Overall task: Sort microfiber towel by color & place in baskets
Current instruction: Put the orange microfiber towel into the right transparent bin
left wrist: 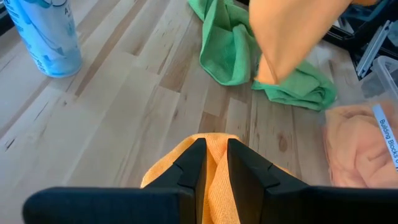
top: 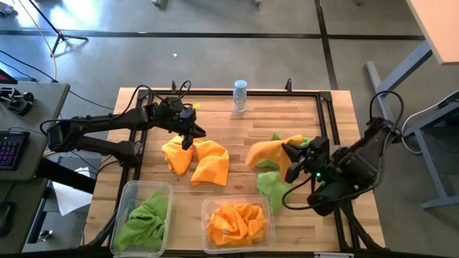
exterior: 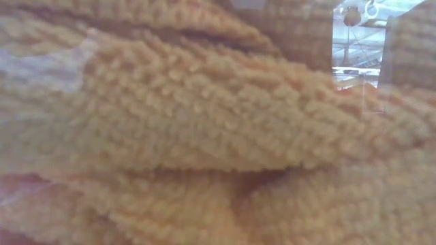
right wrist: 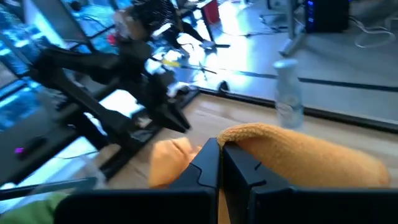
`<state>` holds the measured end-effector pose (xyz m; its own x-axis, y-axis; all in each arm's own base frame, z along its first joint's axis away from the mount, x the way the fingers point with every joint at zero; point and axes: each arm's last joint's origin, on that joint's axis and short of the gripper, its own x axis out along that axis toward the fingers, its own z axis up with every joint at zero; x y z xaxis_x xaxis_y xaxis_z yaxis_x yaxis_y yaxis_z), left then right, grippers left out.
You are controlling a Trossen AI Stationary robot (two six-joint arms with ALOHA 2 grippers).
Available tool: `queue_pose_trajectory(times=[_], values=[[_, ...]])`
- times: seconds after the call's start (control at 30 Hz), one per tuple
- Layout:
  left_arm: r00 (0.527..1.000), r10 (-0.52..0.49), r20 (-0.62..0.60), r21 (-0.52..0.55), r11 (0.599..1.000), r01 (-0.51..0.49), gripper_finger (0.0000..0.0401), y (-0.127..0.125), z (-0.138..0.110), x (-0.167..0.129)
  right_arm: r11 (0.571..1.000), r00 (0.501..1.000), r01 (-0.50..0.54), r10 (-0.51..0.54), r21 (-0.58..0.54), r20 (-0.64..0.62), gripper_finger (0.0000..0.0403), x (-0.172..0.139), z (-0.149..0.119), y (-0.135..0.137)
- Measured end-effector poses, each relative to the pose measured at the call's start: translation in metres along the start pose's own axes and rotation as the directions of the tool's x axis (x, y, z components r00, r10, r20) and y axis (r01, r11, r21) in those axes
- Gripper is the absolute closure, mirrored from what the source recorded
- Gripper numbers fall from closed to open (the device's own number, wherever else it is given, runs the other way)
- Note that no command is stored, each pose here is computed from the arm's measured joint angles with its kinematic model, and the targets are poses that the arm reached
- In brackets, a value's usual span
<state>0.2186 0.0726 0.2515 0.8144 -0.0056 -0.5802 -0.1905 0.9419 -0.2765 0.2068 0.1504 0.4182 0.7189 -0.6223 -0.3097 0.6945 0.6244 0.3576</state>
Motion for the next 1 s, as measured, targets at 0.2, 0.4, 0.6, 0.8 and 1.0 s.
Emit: queue_pose_trajectory(times=[0.2, 0.4, 0.6, 0.8, 1.0], values=[[1.0, 0.001, 0.0, -0.001, 1.0, -0.001, 0.0351, 0.0, 0.0, 0.0, 0.994, 0.993, -0.11, 0.11, -0.01, 0.053, 0.0403, -0.011, 0.032, 0.022], [1.0, 0.001, 0.0, -0.035, 0.999, -0.001, 0.0351, 0.0, 0.0, 0.0, 0.965, 0.961, -0.262, 0.262, -0.007, 0.086, 0.0403, -0.021, 0.06, 0.049], [1.0, 0.002, -0.003, -0.027, 1.0, -0.002, 0.0351, 0.0, 0.0, 0.0, 0.906, 0.904, -0.422, 0.418, 0.022, 0.087, 0.0403, -0.029, 0.067, 0.07], [1.0, 0.003, -0.005, -0.01, 1.0, -0.003, 0.0351, 0.0, -0.001, 0.0, 0.874, 0.877, -0.48, 0.477, 0.072, 0.061, 0.0403, -0.046, 0.047, 0.083], [1.0, 0.003, -0.006, -0.014, 1.0, -0.003, 0.0351, 0.0, -0.001, 0.0, 0.857, 0.863, -0.505, 0.501, 0.101, 0.062, 0.0403, -0.073, 0.015, 0.1]])
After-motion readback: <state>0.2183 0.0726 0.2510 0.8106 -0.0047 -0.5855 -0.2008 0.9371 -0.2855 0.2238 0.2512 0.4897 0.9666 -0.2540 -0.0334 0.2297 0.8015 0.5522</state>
